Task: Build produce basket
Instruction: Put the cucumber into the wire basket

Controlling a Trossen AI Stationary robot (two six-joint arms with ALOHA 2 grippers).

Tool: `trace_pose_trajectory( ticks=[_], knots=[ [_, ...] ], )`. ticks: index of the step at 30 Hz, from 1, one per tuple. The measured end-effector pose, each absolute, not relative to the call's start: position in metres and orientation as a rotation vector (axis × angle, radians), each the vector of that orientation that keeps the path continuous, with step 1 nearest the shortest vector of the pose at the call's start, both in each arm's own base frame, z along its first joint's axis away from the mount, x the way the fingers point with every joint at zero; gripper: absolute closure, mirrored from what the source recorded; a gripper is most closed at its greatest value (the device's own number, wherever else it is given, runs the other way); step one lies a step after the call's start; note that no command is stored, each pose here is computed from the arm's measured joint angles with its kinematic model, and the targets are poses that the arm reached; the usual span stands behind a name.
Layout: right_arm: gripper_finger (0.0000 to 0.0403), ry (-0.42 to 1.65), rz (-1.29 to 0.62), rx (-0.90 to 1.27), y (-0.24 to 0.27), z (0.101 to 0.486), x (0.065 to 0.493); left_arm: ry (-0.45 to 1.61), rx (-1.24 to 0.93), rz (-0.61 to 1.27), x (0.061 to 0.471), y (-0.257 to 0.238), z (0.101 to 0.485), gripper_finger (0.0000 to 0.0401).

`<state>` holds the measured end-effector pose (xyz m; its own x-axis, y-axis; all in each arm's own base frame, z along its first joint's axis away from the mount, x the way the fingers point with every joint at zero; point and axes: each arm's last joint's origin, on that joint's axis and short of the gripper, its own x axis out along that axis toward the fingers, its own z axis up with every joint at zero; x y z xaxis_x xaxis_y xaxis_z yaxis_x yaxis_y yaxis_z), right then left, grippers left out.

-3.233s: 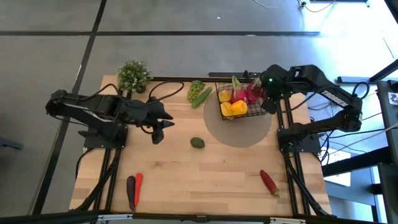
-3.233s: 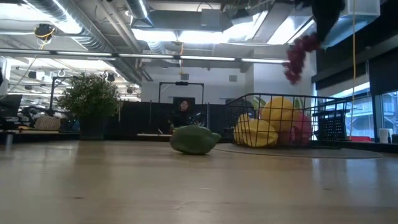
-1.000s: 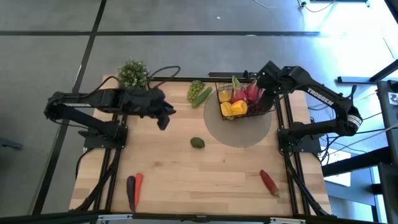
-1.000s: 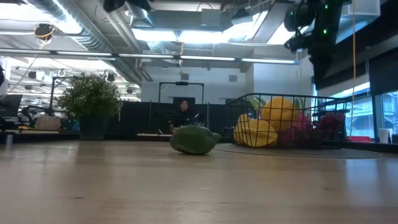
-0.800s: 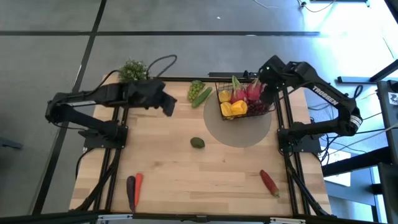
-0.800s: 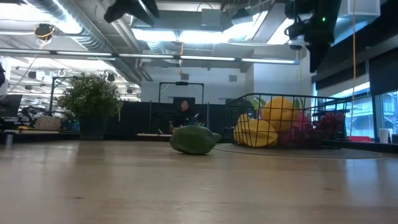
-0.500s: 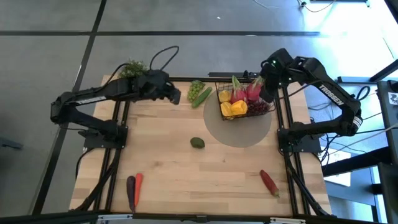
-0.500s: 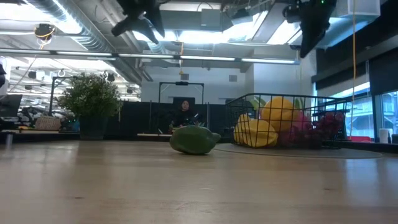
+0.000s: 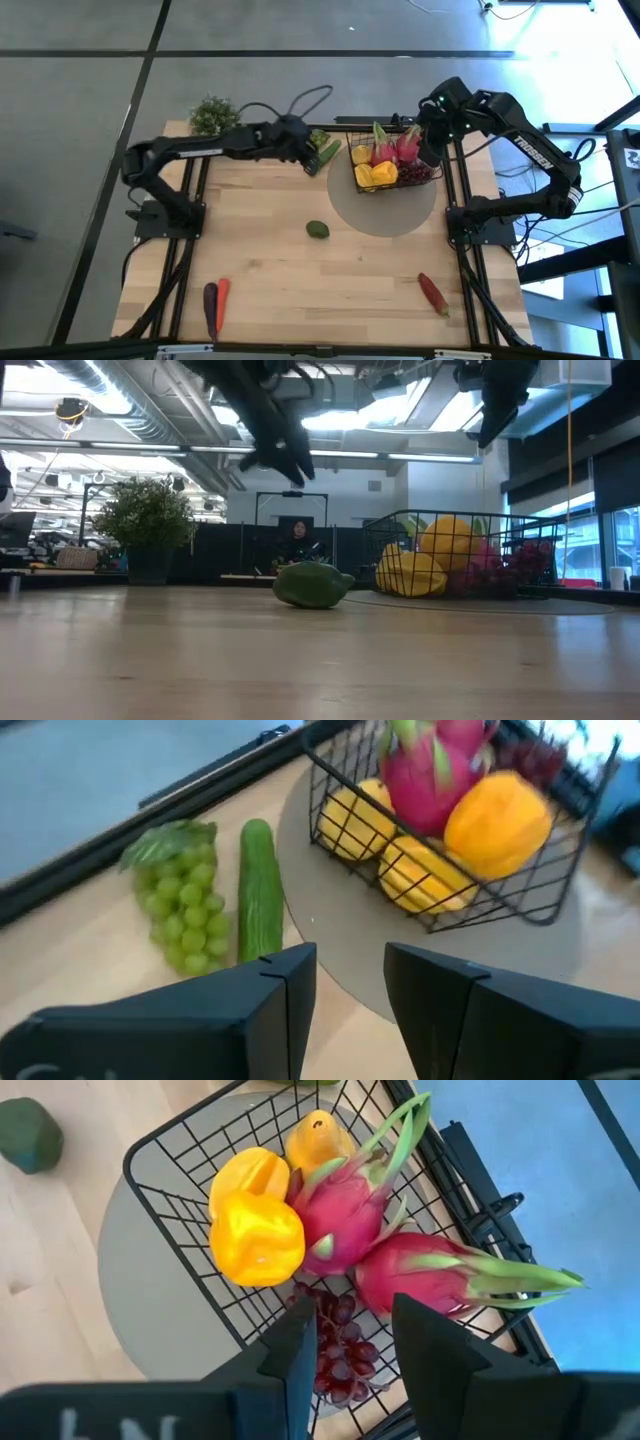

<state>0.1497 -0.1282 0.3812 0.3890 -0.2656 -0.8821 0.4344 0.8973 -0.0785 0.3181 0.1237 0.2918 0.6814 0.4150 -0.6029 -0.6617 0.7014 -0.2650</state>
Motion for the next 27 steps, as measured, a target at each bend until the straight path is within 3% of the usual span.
trace_pose_trajectory(
  ticks=[12,22,27],
  knots=[
    [0.0279,1.091,-0.435,0.156,-0.128,0.381,0.15,0.832,-0.172,0.432,0.35,0.137,0.22,0.0292],
    [0.0279,1.092,-0.433,0.154,-0.128,0.381,0.15,0.907,-0.08,0.467,0.354,0.148,0.199,0.0292],
    [0.0279,1.092,-0.433,0.153,-0.128,0.381,0.15,0.894,-0.142,0.483,0.35,0.157,0.199,0.0292]
  ],
)
